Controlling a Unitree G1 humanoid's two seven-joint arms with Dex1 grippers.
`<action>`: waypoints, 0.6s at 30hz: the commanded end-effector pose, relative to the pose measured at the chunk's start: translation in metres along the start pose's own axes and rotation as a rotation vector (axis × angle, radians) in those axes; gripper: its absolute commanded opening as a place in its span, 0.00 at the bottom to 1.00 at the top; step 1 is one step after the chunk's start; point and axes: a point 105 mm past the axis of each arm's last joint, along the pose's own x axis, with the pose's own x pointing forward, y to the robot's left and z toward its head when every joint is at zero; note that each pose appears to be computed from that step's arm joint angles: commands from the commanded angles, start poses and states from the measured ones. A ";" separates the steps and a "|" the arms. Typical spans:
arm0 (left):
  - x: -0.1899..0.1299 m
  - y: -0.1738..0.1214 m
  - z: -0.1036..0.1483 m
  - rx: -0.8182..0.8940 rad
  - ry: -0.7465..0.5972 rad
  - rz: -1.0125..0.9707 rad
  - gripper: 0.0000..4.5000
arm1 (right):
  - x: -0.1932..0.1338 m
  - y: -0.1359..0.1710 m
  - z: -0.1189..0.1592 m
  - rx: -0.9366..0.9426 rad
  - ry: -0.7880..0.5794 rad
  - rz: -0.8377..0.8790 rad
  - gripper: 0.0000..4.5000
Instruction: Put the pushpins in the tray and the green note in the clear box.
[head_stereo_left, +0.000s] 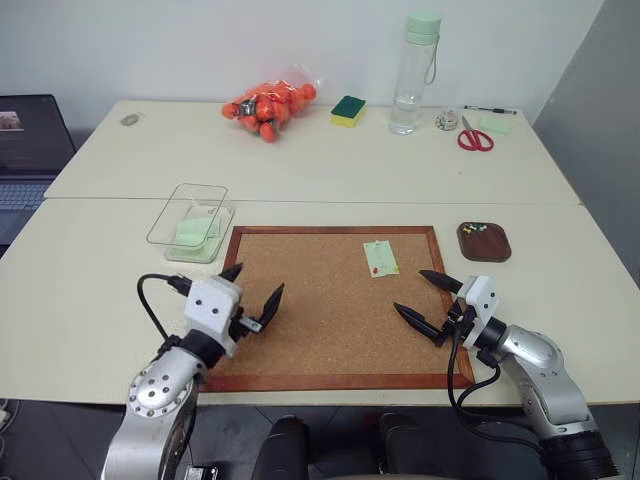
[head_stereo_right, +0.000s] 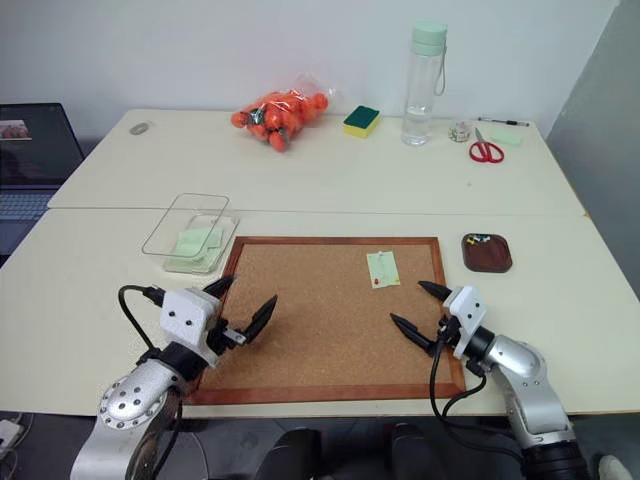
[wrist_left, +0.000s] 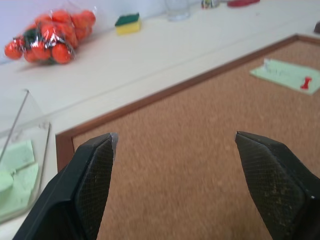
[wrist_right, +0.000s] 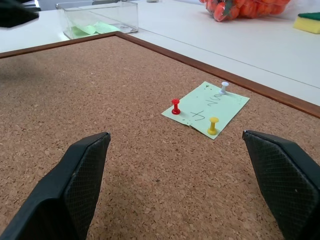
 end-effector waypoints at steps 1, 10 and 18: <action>0.001 0.005 0.018 -0.004 -0.065 -0.017 0.88 | 0.001 -0.001 0.013 -0.046 -0.037 0.002 1.00; 0.009 -0.005 0.025 -0.029 -0.087 -0.112 0.88 | 0.004 -0.008 0.022 -0.055 -0.060 -0.030 1.00; 0.015 -0.011 0.017 -0.055 -0.045 -0.161 0.88 | 0.010 -0.014 0.039 -0.033 -0.111 -0.061 1.00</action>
